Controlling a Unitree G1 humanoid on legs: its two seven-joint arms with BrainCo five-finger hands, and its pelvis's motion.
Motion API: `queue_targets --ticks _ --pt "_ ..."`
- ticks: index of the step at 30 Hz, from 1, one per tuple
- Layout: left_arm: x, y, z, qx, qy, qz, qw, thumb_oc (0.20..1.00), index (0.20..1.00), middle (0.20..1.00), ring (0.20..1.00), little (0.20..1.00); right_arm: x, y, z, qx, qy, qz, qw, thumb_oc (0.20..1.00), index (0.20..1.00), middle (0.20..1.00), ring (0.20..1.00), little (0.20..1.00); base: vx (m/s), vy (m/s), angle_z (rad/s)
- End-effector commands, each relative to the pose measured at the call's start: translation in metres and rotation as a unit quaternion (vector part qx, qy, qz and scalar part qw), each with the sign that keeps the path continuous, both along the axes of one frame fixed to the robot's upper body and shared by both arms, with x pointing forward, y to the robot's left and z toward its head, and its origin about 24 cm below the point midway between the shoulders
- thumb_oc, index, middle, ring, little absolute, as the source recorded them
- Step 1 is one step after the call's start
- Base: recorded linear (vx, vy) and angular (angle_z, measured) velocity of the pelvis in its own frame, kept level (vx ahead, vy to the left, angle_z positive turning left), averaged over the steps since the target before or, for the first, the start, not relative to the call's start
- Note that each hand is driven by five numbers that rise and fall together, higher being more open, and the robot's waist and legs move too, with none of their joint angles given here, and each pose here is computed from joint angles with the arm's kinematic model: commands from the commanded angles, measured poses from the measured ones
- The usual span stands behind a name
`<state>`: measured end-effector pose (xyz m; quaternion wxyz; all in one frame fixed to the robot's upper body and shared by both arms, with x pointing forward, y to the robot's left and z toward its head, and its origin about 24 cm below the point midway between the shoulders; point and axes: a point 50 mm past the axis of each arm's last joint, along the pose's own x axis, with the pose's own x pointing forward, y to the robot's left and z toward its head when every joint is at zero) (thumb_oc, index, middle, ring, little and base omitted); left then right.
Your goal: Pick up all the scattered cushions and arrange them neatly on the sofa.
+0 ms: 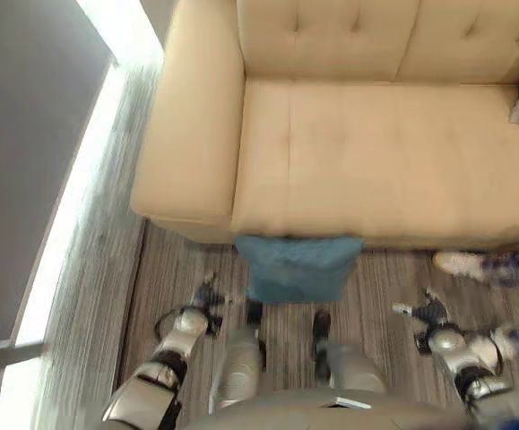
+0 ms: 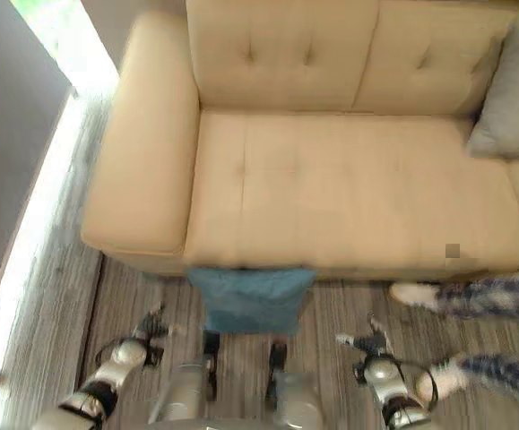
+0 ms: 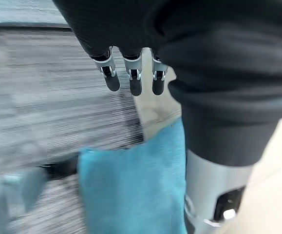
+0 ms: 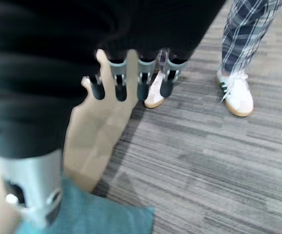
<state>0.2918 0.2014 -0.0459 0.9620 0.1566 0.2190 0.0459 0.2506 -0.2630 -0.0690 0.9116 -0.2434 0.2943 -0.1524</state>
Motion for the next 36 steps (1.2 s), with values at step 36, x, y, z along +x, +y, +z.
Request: queue_targets --ticks 36 --pt "0.075 -0.063 0.116 -0.019 -0.247 -0.003 0.969 1.000 1.000 1.000 1.000 1.000 0.103 0.076 0.124 0.007 -0.312 0.016 0.950 1.000 1.000 1.000 1.000 1.000 -0.04 0.016 0.00"
